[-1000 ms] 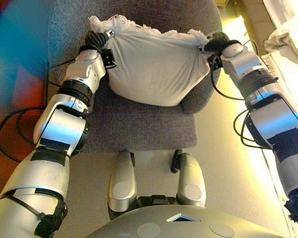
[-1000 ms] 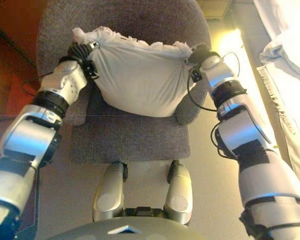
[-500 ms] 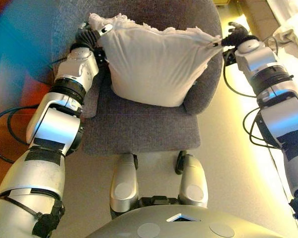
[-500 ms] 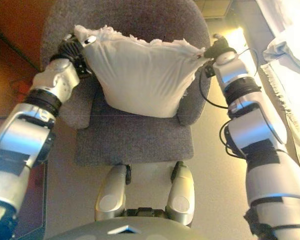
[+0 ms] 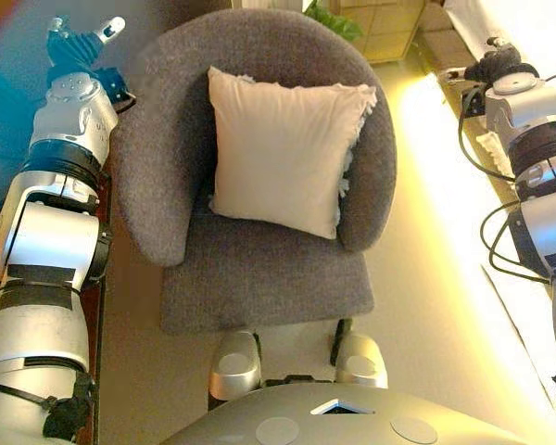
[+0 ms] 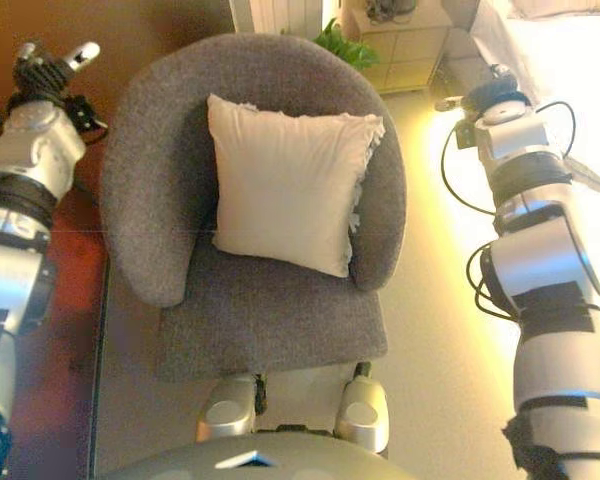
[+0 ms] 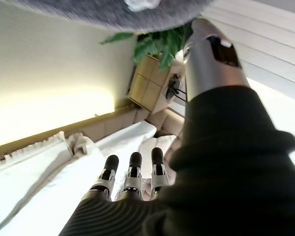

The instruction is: Pick up the cushion and take it to the sofa

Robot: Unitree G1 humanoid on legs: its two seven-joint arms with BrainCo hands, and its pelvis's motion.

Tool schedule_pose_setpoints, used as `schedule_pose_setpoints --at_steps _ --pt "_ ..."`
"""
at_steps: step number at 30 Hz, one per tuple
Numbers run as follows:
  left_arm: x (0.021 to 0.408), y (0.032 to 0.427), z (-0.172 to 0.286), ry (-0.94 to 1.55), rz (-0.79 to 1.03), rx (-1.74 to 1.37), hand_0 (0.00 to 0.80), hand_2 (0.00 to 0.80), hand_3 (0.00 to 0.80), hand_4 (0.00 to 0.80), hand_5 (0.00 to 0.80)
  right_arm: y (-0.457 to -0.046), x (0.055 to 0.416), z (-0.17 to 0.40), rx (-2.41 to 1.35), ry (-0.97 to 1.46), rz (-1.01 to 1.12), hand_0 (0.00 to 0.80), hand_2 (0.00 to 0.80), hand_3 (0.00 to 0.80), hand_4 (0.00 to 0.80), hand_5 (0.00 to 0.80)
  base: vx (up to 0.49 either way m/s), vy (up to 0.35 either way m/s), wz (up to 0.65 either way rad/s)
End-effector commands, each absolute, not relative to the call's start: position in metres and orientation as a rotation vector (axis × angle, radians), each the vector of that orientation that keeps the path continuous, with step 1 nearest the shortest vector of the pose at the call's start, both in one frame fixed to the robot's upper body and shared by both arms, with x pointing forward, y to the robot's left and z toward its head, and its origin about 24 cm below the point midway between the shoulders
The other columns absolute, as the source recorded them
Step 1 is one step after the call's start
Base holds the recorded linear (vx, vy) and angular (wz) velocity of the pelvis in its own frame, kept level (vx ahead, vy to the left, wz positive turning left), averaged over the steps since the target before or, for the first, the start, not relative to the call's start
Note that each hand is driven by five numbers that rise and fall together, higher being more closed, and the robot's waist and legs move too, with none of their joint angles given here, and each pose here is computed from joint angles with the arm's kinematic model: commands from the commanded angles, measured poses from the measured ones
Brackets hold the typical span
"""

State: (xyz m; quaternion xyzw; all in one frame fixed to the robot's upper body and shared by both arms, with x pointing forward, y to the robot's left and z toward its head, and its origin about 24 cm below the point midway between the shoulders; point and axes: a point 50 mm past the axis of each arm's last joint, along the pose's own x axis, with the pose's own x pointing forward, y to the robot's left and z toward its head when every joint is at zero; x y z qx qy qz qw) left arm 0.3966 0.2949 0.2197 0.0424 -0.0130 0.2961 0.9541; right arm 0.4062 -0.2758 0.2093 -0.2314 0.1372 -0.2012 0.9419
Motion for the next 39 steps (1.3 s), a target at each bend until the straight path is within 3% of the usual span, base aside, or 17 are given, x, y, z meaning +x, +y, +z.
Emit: schedule_pose_setpoints --at_steps 1,7,11,15,21,26,31,39 --pt "0.385 0.319 0.237 -0.160 0.652 0.063 0.000 0.000 0.000 0.000 0.000 -0.297 0.400 0.214 -0.481 0.213 -0.414 0.000 0.000 0.000 0.000 0.000 0.165 -0.027 0.05" --pt "0.368 0.277 0.179 -0.218 0.285 -0.058 0.000 0.000 0.000 0.000 0.000 -0.267 0.378 0.159 -0.289 0.113 -0.225 0.000 0.000 0.000 0.000 0.000 0.110 -0.026 0.02" --pt "0.321 0.250 0.112 -0.221 0.124 -0.218 0.000 0.000 0.000 0.000 0.000 -0.241 0.326 0.087 0.054 0.050 -0.056 0.000 0.000 0.000 0.000 0.000 0.072 -0.001 -0.02" --pt "0.266 0.234 0.056 -0.144 0.027 -0.373 0.000 0.000 0.000 0.000 0.000 -0.215 0.264 0.026 0.139 0.110 0.055 0.000 0.000 0.000 0.000 0.000 0.067 0.005 0.03" --pt "0.194 0.234 -0.005 0.060 -0.007 -0.553 0.000 0.000 0.000 0.000 0.000 -0.202 0.192 -0.036 0.301 0.356 0.169 0.000 0.000 0.000 0.000 0.000 -0.067 -0.014 -0.04" --pt "0.151 0.235 -0.043 0.239 0.068 -0.537 0.000 0.000 0.000 0.000 0.000 -0.197 0.158 -0.064 0.481 0.507 0.131 0.000 0.000 0.000 0.000 0.000 -0.134 0.006 -0.11" --pt "0.162 0.223 -0.046 0.274 0.065 -0.507 0.000 0.000 0.000 0.000 0.000 -0.184 0.175 -0.059 0.567 0.459 0.101 0.000 0.000 0.000 0.000 0.000 -0.112 0.021 -0.04" --pt "0.194 0.194 -0.029 0.233 -0.062 -0.495 0.000 0.000 0.000 0.000 0.000 -0.161 0.211 -0.038 0.399 0.351 0.247 0.000 0.000 0.000 0.000 0.000 -0.089 0.012 -0.01"
